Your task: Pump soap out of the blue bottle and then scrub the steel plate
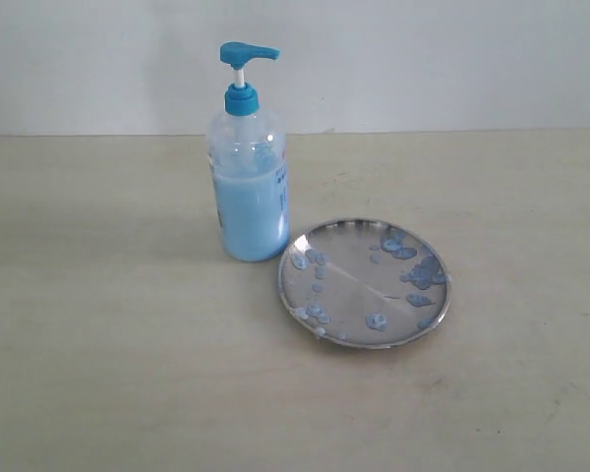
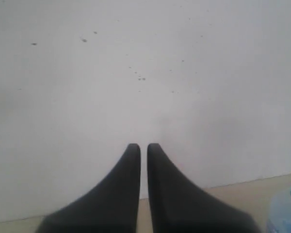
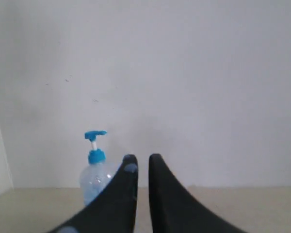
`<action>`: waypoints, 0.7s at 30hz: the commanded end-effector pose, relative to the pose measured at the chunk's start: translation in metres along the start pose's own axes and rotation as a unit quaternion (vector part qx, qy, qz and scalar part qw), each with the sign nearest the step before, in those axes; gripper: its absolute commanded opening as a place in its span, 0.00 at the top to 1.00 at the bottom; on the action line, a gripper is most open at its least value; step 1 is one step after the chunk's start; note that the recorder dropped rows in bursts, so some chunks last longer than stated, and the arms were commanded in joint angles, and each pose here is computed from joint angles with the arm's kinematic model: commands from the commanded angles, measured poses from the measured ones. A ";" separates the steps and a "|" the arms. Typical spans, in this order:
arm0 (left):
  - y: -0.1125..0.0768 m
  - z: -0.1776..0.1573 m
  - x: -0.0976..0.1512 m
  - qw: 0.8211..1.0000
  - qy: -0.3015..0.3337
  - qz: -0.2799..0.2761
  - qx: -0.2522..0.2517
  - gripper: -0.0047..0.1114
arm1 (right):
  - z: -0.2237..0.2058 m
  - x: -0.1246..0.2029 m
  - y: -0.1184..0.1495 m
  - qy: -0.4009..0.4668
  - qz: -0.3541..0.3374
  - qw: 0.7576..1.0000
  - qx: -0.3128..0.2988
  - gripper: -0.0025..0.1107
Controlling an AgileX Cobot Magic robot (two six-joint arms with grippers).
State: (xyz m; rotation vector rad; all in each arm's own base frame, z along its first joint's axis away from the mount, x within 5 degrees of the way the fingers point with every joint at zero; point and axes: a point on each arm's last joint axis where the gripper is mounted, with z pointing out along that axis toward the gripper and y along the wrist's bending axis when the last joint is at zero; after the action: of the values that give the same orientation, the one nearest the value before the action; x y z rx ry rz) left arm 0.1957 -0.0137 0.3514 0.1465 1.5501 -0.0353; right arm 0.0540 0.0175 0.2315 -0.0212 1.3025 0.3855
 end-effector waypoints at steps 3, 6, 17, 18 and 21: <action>0.012 -0.072 -0.004 0.996 -0.019 0.004 -0.087 0.92 | -0.004 0.007 -0.006 0.040 -0.010 0.999 0.030 0.98; 0.018 -0.090 0.014 0.988 0.076 -0.025 -0.134 0.92 | -0.005 0.013 -0.012 0.070 -0.008 0.996 0.063 0.98; -0.014 -0.093 0.102 0.979 0.129 -0.153 -0.024 0.92 | -0.015 0.032 -0.031 0.169 0.051 0.968 0.180 0.98; -0.016 -0.093 0.103 0.983 0.110 -0.144 -0.014 0.92 | -0.015 0.032 -0.031 0.169 0.051 0.968 0.180 0.98; -0.019 -0.092 0.106 0.988 0.063 -0.142 0.007 0.92 | -0.015 0.032 -0.030 0.168 0.058 0.967 0.181 0.98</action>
State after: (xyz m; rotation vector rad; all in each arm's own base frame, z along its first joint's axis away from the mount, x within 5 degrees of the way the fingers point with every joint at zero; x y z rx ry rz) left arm 0.1045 -0.0102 0.2411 -0.1006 1.8038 -0.2157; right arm 0.0561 -0.0058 0.1914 0.2912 1.7046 0.2267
